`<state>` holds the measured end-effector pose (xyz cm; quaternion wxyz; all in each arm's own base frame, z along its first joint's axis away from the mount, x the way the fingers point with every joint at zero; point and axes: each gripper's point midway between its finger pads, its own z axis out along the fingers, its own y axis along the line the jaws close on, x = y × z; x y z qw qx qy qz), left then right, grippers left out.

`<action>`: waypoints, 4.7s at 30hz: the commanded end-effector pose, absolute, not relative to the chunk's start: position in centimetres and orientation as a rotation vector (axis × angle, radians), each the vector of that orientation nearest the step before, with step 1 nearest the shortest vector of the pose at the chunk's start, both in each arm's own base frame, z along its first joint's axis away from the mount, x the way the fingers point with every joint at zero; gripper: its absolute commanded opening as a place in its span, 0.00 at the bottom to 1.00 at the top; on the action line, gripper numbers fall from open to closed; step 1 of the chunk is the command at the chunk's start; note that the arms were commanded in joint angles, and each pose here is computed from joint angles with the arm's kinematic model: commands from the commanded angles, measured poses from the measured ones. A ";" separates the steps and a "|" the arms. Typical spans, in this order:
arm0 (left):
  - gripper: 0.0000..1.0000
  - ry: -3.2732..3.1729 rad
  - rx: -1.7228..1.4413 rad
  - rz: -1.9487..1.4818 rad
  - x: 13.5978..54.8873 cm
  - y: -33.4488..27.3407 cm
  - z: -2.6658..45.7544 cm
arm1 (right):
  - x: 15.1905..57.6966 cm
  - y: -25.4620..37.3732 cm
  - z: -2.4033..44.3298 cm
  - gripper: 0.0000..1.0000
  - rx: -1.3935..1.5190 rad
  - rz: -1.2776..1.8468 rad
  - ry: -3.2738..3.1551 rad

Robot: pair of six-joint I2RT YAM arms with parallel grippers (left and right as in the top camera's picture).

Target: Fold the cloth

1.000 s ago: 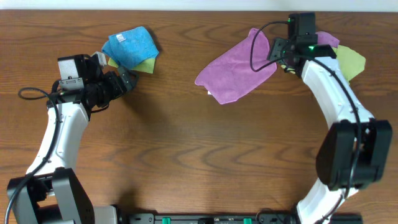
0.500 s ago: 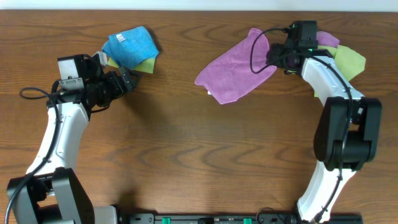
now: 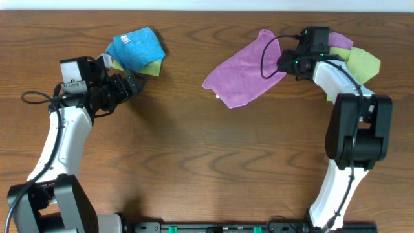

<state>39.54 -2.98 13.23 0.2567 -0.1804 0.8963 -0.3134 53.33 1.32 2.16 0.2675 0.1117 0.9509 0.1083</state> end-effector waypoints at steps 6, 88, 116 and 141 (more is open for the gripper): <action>0.96 2.390 -0.471 -0.861 40.0 -2.8 15.0 | 52.9 1.6 0.6 0.45 0.294 0.328 2.599; 0.95 2.762 -0.379 -0.707 34.3 -9.6 13.5 | 35.5 5.9 0.7 0.52 0.559 0.361 2.913; 0.95 2.874 -0.392 -1.005 33.3 -14.9 9.9 | 39.3 3.5 16.0 0.01 0.406 0.252 2.471; 0.95 2.845 -0.335 -1.101 34.4 -17.6 9.2 | 40.1 12.2 20.1 0.01 0.041 0.782 2.344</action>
